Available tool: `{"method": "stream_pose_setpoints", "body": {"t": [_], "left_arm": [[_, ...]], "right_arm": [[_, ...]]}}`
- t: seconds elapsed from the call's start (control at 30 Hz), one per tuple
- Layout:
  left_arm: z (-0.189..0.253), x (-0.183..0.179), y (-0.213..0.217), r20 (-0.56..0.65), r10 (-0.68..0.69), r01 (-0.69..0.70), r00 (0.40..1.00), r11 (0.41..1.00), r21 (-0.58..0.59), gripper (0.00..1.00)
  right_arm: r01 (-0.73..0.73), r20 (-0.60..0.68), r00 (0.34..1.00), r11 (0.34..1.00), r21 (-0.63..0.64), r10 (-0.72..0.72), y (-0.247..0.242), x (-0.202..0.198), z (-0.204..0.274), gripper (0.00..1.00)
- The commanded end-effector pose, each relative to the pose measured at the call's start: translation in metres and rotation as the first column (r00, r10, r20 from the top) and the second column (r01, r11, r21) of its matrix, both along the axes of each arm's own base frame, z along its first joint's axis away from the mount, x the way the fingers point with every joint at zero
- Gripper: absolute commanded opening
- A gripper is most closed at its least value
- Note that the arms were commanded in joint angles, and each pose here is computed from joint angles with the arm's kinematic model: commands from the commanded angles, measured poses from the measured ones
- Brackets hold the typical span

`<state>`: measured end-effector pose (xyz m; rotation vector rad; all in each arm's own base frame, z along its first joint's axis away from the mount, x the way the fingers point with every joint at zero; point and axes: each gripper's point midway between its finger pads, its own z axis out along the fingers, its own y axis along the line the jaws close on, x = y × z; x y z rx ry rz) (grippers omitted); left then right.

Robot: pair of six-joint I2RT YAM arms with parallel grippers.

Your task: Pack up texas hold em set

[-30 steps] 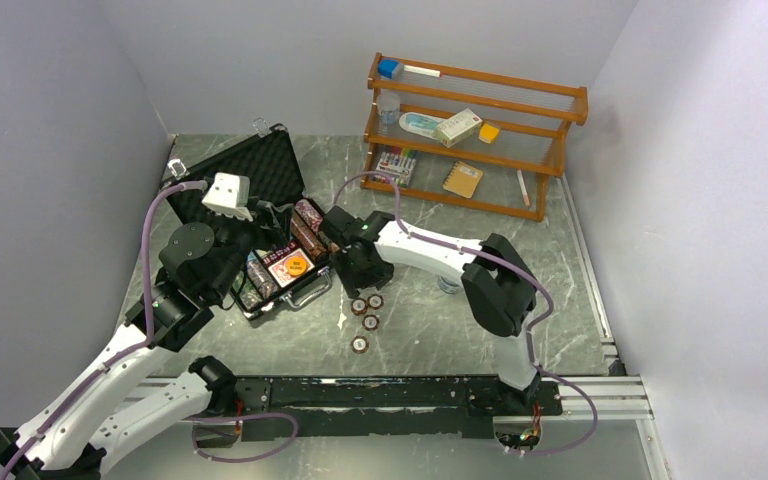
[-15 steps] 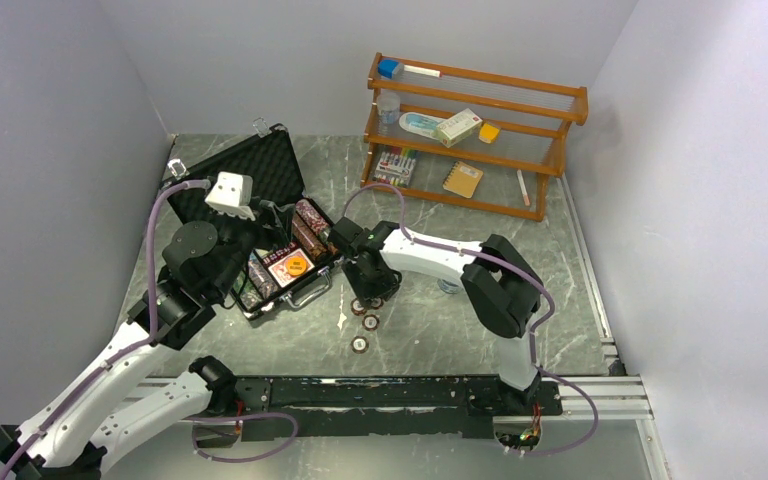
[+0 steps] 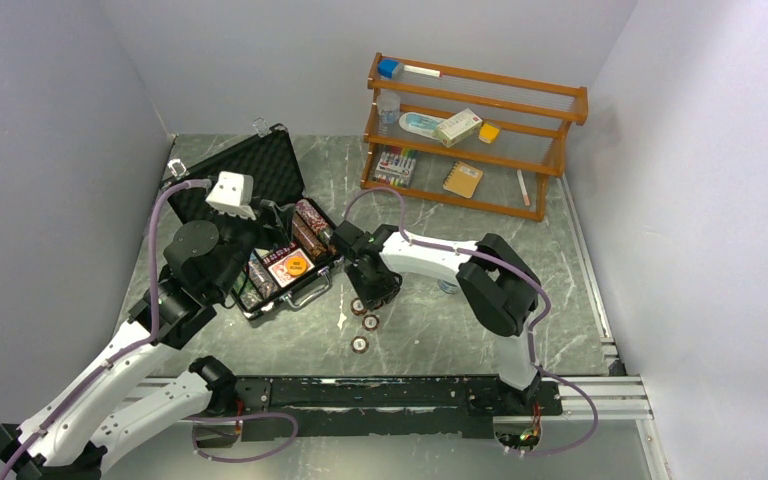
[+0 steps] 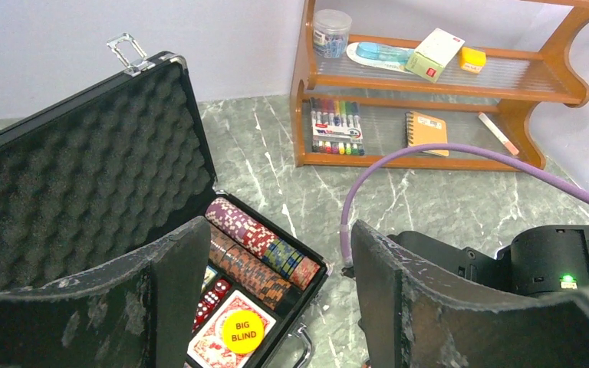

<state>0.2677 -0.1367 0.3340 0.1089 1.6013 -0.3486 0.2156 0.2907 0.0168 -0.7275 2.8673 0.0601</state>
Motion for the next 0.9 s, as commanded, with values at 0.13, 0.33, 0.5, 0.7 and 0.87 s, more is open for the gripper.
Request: {"method": "stream_pose_setpoints", "body": {"t": [0.13, 0.33, 0.5, 0.7, 0.87], "left_arm": [[-0.002, 0.003, 0.003, -0.005, 0.021, -0.021, 1.0, 1.0, 0.0, 0.72], [-0.003, 0.003, 0.003, -0.005, 0.024, -0.024, 1.0, 1.0, 0.003, 0.72], [-0.003, 0.004, 0.003, -0.005, 0.024, -0.024, 1.0, 1.0, 0.003, 0.72], [-0.003, 0.004, 0.003, -0.006, 0.025, -0.025, 1.0, 1.0, 0.005, 0.72], [-0.003, 0.004, 0.004, -0.007, 0.028, -0.028, 1.0, 1.0, 0.006, 0.72]], "right_arm": [[0.01, 0.007, 1.0, 1.0, -0.019, -0.01, -0.007, 0.004, -0.009, 0.44], [0.028, 0.014, 1.0, 0.999, -0.03, -0.027, -0.01, 0.007, -0.015, 0.51], [0.077, 0.018, 0.997, 0.997, -0.023, -0.077, -0.016, 0.015, -0.019, 0.51], [0.115, 0.008, 0.993, 0.993, 0.0, -0.115, -0.018, 0.022, -0.023, 0.52], [0.096, -0.032, 0.995, 0.995, 0.008, -0.096, -0.012, 0.019, -0.03, 0.55]]}}
